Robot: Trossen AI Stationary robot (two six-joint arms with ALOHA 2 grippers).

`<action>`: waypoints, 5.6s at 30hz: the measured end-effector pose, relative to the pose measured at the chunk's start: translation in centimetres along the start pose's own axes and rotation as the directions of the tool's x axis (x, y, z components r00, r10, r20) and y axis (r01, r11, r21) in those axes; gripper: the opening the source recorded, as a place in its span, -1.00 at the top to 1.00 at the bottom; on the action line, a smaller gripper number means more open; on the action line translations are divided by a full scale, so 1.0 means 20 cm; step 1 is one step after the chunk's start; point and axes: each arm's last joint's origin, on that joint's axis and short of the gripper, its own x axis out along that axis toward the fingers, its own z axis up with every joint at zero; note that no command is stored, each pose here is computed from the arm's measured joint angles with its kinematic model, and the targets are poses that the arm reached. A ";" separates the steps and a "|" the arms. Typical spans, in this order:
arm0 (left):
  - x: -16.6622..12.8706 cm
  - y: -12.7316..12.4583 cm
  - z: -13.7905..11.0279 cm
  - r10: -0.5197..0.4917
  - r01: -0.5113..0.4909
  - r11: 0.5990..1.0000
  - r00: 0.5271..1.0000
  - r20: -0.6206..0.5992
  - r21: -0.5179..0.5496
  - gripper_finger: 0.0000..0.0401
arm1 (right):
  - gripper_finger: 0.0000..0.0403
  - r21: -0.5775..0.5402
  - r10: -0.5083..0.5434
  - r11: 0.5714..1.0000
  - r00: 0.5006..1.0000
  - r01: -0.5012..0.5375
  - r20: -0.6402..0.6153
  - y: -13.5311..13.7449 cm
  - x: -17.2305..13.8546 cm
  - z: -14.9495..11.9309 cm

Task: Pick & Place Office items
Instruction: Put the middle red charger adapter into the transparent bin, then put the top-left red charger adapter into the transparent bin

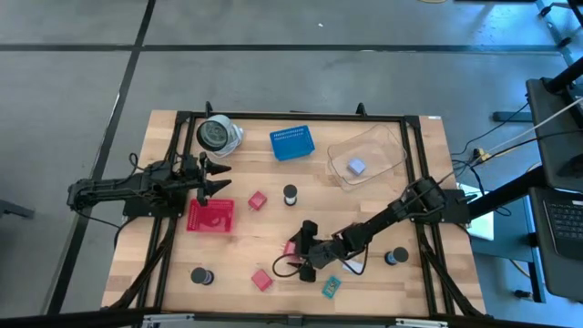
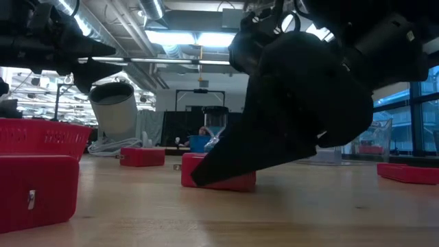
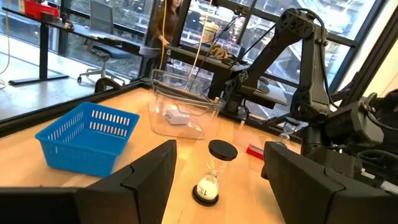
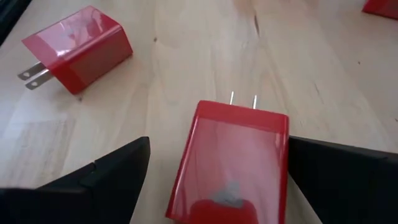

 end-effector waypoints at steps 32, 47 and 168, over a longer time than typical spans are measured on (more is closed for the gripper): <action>0.00 0.00 0.00 0.009 -0.009 1.000 1.000 0.003 -0.011 -0.19 | -0.05 0.340 -0.129 0.936 0.986 0.087 0.103 -0.16 -0.70 0.51; 0.00 0.00 0.00 0.010 -0.010 1.000 1.000 0.004 -0.026 -0.19 | -0.05 0.541 -0.648 0.475 0.692 0.695 -0.320 -0.71 -1.18 0.40; 0.43 -0.70 -0.05 -0.414 0.551 0.832 0.696 -0.586 0.066 -0.20 | -0.35 0.382 -0.236 0.895 0.971 0.230 -0.032 -0.41 -1.06 0.63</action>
